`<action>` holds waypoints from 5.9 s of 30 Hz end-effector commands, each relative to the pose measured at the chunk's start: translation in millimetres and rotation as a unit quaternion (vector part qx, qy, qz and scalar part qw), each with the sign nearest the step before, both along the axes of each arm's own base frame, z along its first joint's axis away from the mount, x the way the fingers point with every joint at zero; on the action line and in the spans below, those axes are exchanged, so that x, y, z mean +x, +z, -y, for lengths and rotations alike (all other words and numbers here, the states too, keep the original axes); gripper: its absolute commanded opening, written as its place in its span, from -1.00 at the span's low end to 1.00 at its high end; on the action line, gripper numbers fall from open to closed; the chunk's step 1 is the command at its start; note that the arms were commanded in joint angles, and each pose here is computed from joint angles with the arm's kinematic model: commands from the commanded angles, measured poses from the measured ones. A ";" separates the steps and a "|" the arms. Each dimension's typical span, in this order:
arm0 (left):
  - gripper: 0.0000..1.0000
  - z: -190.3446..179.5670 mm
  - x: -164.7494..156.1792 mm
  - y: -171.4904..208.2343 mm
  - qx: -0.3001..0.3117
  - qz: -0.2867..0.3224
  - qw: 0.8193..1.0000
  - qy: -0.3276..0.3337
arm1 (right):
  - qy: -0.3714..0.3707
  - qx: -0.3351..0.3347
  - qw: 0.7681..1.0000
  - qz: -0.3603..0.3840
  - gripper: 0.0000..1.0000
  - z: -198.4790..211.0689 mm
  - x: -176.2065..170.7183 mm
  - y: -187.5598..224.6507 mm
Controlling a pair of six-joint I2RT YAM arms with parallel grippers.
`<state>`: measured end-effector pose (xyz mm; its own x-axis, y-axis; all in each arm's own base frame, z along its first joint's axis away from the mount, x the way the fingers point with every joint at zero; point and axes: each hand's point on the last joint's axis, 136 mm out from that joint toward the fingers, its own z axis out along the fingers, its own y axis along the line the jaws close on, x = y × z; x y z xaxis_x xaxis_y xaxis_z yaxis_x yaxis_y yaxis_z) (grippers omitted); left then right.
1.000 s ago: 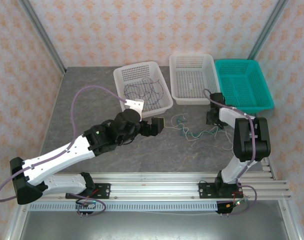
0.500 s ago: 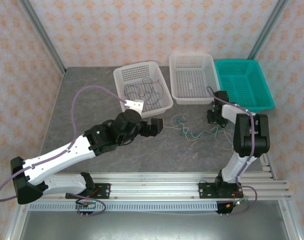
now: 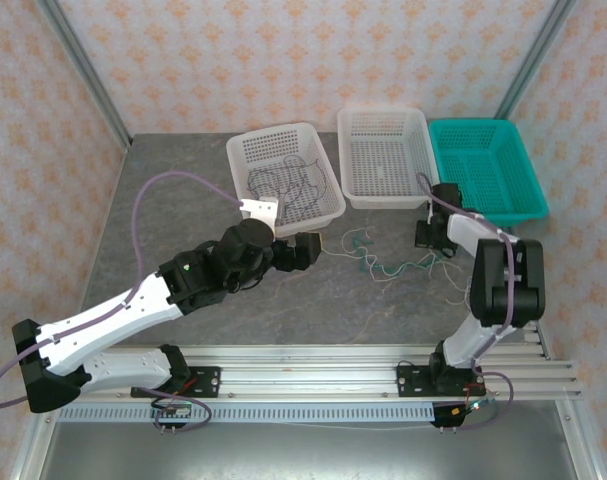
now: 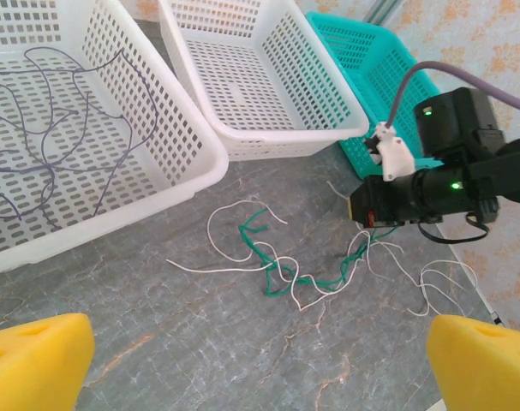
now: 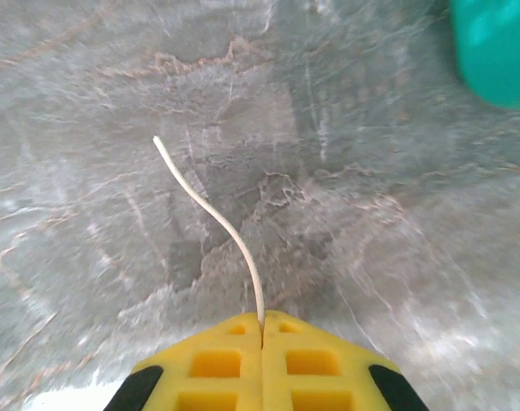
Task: Untangle the cables
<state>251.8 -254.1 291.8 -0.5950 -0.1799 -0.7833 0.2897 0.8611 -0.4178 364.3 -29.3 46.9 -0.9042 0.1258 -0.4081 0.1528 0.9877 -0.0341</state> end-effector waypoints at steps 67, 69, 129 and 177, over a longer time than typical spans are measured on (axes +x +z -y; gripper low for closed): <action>1.00 -32.9 -44.4 5.3 -0.059 0.061 0.995 -0.059 | 0.079 0.132 0.966 0.210 0.31 -202.0 32.7 356.0; 1.00 -36.5 -43.2 3.0 -0.053 0.060 0.995 -0.051 | 0.106 0.095 0.970 0.196 0.31 -213.3 10.8 330.6; 0.94 6.1 -4.5 -17.6 -0.229 -0.120 0.966 0.022 | 0.335 0.196 0.898 0.205 -1.00 -238.9 -114.1 123.0; -1.00 -78.4 -24.9 172.1 -0.193 0.119 0.974 0.024 | -0.097 0.104 0.985 0.096 -0.65 -111.7 -86.3 -15.9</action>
<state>230.6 -201.9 455.7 -0.4661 -0.5300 -0.7084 0.4091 0.5808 -0.7038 272.6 80.9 22.9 -0.7711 0.3637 -0.5226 0.3039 0.9315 0.1999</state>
